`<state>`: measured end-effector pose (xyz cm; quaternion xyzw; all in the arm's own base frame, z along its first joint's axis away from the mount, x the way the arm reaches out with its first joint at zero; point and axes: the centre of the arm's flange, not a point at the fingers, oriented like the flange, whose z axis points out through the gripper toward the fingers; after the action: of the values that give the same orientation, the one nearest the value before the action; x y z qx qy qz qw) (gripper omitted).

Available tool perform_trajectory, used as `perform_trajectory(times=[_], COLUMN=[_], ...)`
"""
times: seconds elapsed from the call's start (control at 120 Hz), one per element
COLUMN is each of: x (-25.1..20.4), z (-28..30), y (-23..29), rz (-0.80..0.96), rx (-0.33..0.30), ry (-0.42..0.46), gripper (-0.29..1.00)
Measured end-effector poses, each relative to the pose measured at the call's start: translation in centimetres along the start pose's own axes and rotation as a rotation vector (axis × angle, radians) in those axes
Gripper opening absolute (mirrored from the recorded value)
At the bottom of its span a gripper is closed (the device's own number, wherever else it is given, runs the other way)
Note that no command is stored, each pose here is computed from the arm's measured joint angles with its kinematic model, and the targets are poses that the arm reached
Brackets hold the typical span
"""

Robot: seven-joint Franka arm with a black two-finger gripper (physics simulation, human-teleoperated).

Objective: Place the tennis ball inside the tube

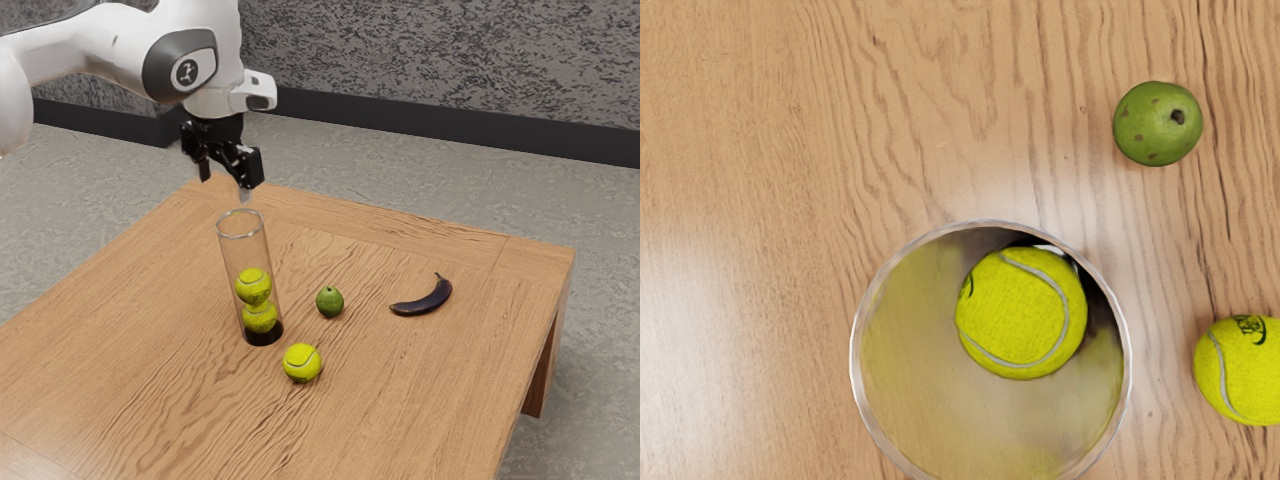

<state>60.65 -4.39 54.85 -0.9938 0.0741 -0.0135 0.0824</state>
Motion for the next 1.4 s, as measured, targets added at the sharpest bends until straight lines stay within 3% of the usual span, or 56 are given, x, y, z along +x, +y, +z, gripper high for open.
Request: perform_trajectory(times=[0.208,0.392,0.525,0.667,0.775,0.942,1.142,1.4], x=[1.0,1.8,3.0,3.8,3.9,4.2,3.6,3.4], z=[5.3,3.7,6.9,9.0,6.4,4.7,10.0,16.0], y=[0.6,5.6,6.9,7.6,7.8,11.2,12.3,17.4], rz=[0.014,0.114,0.137,0.114,0.086,0.170,0.184,0.229], rx=[-0.044,-0.029,-0.033,-0.046,-0.015,0.019,-0.021,-0.058], ry=[-0.046,0.002,-0.025,-0.045,-0.010,0.036,-0.021,-0.057], gripper=[0.70,0.70,0.70,0.99,0.63,0.67,0.69,0.70])
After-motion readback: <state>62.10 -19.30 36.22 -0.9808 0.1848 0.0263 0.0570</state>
